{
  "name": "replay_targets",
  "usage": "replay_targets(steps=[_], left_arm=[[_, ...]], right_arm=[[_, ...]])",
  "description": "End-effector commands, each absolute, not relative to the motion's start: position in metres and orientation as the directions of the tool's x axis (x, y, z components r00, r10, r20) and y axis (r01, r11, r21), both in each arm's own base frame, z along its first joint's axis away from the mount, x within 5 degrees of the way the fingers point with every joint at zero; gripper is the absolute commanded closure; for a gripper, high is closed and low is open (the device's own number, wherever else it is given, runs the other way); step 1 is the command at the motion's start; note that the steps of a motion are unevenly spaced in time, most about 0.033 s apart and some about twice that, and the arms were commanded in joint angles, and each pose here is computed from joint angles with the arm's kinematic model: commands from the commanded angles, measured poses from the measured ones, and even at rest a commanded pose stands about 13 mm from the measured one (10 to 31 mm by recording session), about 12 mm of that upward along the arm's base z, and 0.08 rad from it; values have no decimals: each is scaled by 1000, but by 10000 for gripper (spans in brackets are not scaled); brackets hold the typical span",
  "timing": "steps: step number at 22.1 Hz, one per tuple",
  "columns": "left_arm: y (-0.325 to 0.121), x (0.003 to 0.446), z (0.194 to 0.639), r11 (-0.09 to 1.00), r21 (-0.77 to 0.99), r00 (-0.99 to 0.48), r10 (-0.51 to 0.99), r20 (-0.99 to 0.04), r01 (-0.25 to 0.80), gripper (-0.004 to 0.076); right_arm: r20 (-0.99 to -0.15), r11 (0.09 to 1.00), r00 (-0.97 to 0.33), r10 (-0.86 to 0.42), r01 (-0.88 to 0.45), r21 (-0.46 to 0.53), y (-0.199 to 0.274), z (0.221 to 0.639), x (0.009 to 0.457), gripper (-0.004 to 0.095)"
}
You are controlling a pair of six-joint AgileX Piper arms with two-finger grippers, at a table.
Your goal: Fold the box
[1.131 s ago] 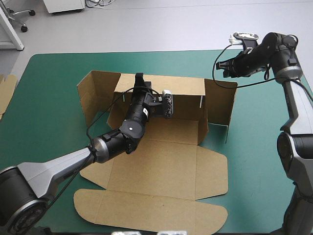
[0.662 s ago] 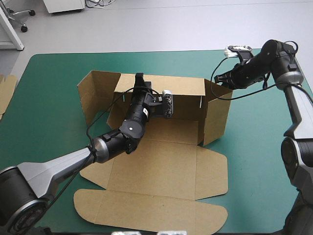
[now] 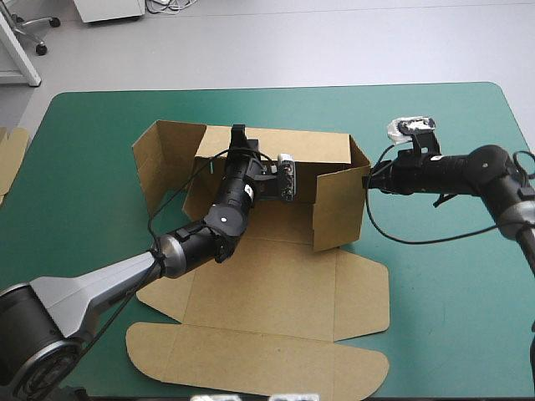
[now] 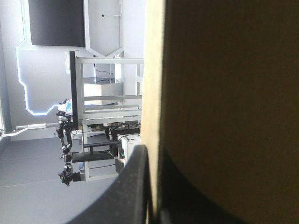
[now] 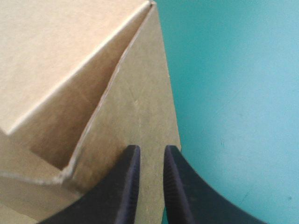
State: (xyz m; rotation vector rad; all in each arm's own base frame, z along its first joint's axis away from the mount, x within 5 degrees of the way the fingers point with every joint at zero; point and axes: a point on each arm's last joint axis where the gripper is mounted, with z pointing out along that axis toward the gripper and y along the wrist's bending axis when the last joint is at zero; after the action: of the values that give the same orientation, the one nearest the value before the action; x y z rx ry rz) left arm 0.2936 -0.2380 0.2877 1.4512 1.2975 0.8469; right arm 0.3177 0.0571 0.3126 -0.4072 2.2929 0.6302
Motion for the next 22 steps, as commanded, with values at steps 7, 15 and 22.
replay_targets(steps=[7, 15, 22], left_arm=[[-239, 289, 312, 81, 967, 221, 966, -137, 243, 738], [-239, 289, 312, 81, 967, 221, 966, -137, 243, 738], [-239, 289, 312, 81, 967, 221, 966, -137, 243, 738]], right_arm=[[-846, 778, -532, -37, -547, 309, 67, 300, 275, 658], [-841, 739, -535, -77, -597, 312, 89, 296, 268, 631], [-856, 755, -507, -102, -599, 265, 86, 308, 257, 620]])
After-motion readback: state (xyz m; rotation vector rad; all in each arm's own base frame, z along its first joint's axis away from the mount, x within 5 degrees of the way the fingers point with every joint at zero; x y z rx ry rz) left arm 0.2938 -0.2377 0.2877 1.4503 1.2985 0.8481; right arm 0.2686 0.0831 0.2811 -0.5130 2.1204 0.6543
